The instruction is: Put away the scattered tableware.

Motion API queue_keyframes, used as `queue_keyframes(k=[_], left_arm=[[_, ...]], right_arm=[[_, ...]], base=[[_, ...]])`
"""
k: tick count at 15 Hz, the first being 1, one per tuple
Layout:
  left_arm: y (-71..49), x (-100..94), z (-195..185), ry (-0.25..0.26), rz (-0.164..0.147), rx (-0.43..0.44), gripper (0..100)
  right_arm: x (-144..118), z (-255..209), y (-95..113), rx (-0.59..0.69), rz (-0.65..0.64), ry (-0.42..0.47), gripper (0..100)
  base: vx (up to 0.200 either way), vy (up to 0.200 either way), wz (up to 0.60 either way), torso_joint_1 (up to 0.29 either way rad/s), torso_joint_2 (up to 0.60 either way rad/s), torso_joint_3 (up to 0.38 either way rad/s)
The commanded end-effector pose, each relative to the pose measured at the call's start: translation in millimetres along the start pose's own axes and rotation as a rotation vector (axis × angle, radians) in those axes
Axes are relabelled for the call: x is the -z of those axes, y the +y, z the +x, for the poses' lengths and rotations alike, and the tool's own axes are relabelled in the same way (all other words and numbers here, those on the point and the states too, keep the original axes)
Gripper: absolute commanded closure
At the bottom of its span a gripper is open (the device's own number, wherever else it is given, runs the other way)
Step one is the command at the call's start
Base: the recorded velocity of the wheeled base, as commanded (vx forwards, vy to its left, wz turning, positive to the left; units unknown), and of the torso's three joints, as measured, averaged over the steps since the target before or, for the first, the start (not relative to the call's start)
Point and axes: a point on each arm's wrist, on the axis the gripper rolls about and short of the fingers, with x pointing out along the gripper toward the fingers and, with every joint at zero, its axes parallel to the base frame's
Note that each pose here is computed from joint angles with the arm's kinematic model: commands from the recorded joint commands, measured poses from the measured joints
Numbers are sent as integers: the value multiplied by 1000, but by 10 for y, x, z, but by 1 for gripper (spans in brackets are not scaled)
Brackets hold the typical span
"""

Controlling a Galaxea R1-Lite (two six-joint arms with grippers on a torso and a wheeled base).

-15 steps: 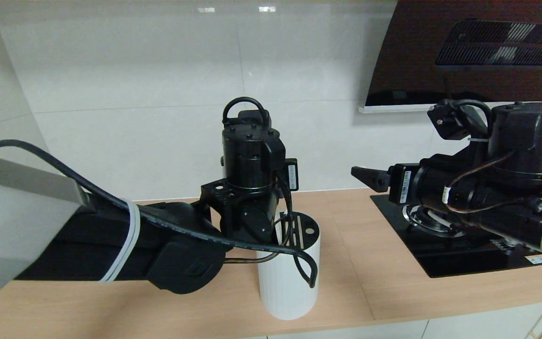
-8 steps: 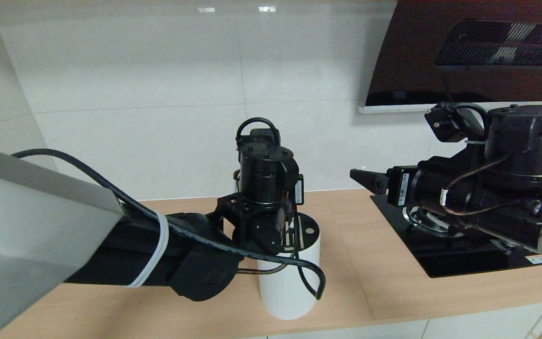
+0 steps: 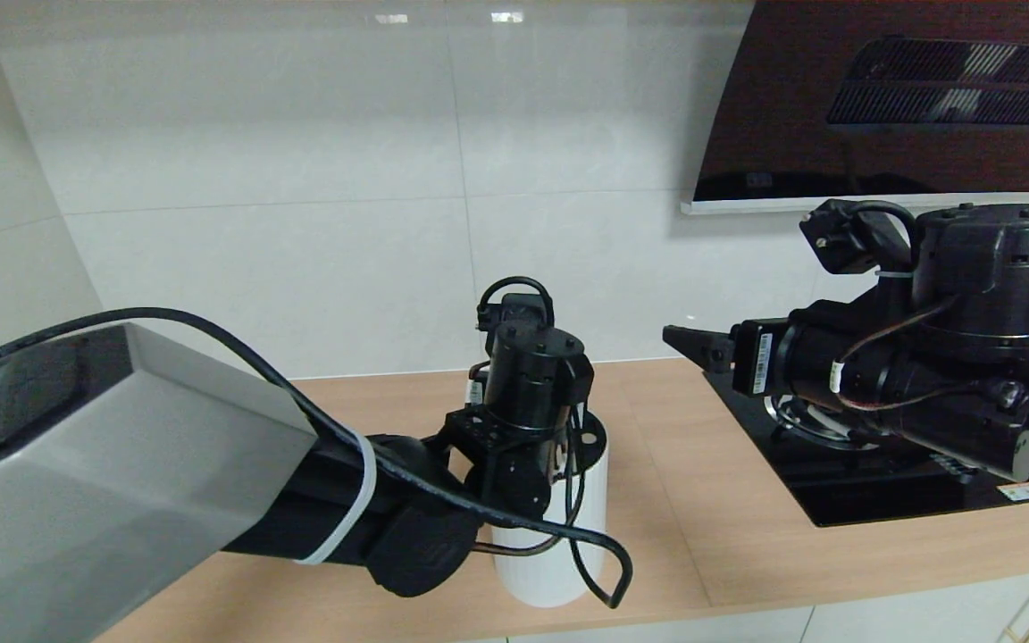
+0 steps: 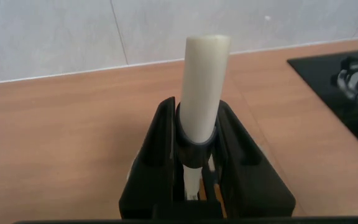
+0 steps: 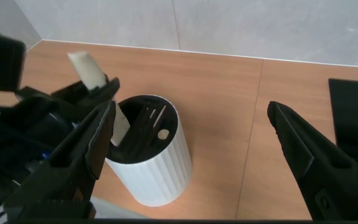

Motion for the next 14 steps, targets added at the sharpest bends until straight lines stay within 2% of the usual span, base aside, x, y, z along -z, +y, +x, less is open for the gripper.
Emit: queue_keyframes(k=[1, 6, 7, 14], left_arm=[[-8, 32, 5, 7, 6, 0, 100], [-7, 35, 4, 7, 6, 0, 100], [-7, 35, 4, 7, 6, 0, 0], [-11, 16, -5, 1, 0, 4, 0]], right_arm=[[5, 6, 1, 0, 0, 2, 0], [9, 10, 1, 0, 0, 3, 0], [9, 10, 1, 0, 0, 3, 0], [13, 10, 0, 1, -1, 5, 0]], base=[[0, 0, 0, 0, 0, 0], [0, 0, 0, 0, 0, 0], [0, 0, 0, 0, 0, 0], [0, 0, 0, 0, 0, 0]])
